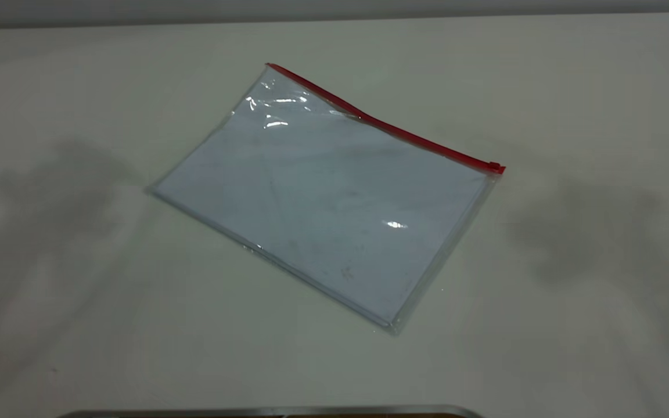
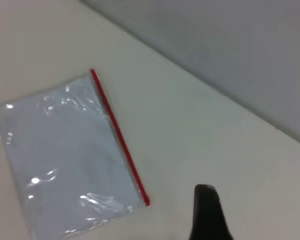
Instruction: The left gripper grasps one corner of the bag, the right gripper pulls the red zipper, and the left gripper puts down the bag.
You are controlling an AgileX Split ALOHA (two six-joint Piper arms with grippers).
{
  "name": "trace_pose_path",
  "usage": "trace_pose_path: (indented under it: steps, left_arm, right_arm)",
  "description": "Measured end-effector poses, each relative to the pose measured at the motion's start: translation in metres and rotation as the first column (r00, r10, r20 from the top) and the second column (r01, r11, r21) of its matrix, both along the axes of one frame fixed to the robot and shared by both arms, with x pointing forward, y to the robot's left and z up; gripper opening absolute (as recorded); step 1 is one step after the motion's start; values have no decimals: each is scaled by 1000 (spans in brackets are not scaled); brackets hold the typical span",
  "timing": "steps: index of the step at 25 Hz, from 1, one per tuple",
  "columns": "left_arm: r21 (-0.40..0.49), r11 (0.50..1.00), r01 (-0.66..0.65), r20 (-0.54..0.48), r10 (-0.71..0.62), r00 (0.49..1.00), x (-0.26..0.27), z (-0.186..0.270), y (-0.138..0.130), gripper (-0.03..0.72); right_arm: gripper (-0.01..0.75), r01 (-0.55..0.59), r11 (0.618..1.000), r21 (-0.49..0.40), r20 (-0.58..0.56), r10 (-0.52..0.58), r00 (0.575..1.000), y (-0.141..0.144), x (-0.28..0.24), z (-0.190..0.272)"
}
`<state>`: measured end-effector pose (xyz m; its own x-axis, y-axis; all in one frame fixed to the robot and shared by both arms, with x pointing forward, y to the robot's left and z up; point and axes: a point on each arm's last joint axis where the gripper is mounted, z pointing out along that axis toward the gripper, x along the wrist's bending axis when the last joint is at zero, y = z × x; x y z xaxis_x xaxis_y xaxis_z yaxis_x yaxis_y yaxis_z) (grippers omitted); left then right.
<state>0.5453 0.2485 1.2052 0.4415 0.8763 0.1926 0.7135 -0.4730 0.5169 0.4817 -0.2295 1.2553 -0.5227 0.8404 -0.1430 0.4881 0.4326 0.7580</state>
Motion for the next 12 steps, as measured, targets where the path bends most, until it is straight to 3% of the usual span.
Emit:
trace_pose_path:
  steps: [7, 12]
  left_arm:
    - [-89, 991, -97, 92, 105, 990, -35, 32, 7, 569]
    - [-164, 972, -170, 90, 186, 978, -61, 36, 11, 569]
  right_arm:
    - [522, 30, 996, 89, 98, -38, 994, -17, -84, 34]
    - [522, 29, 994, 105, 45, -34, 998, -25, -127, 0]
